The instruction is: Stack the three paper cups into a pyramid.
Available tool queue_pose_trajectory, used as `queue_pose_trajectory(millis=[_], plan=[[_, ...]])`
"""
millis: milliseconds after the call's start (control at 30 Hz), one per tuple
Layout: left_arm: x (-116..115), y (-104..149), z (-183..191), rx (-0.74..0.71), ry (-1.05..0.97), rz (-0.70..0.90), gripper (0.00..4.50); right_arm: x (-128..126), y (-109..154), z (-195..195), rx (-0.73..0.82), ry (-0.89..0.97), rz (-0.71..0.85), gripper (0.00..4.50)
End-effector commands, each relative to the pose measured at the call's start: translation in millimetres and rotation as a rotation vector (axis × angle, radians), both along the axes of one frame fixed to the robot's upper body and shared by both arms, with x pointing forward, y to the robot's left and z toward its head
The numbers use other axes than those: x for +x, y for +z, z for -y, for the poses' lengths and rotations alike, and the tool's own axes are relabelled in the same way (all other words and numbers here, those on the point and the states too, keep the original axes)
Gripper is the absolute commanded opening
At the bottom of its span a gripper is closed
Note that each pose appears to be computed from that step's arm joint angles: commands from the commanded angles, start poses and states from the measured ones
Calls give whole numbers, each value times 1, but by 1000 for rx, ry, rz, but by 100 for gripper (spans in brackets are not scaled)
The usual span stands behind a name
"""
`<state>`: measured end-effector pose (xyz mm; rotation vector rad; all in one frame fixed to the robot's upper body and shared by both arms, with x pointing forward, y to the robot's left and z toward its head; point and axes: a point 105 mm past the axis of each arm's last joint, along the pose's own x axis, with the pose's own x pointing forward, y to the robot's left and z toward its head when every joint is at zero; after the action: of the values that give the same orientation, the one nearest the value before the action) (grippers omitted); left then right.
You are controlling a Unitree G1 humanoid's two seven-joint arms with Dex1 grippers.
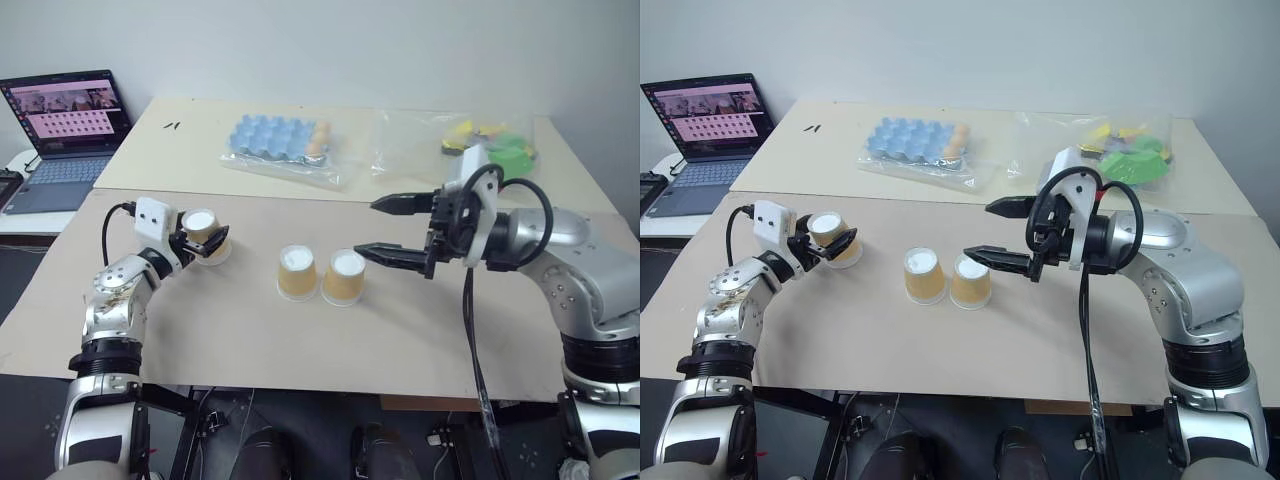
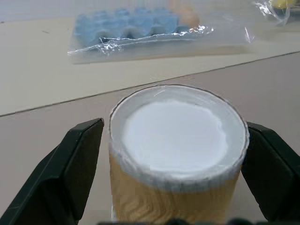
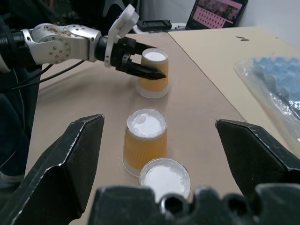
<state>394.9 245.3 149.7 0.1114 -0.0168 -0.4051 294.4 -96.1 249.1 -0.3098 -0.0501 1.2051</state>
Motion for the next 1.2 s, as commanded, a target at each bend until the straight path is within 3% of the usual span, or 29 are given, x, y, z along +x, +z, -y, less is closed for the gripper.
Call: queue_pose_trajectory(millis=[33,133,167,300,433,533,600,667,767,1200], plan=[[2,13,4,4,-22,48,378,-8,7,-2,-4,22,40,450],[2,13,5,-1,-29,36,268,-7,6,-1,-3,19,39,450],[3,13,6,6,-30,34,254,-7,6,-1,-2,17,40,450],[5,24,9,13,-39,62,254,-5,6,1,-2,3,41,450],[3,65,42,6,-176,155,254,-2,3,1,-12,-15,40,450],[-23,130,104,-41,-521,238,254,2,0,1,-15,-27,34,450],[-47,146,129,-56,-737,207,254,3,-3,2,-17,-33,32,450],[-66,144,140,-57,-901,125,254,4,-4,2,-16,-41,30,450],[-73,139,146,-54,-993,45,254,7,-6,4,-15,-63,31,450],[-53,106,168,86,-1096,-36,254,3,-7,16,9,-131,36,450]])
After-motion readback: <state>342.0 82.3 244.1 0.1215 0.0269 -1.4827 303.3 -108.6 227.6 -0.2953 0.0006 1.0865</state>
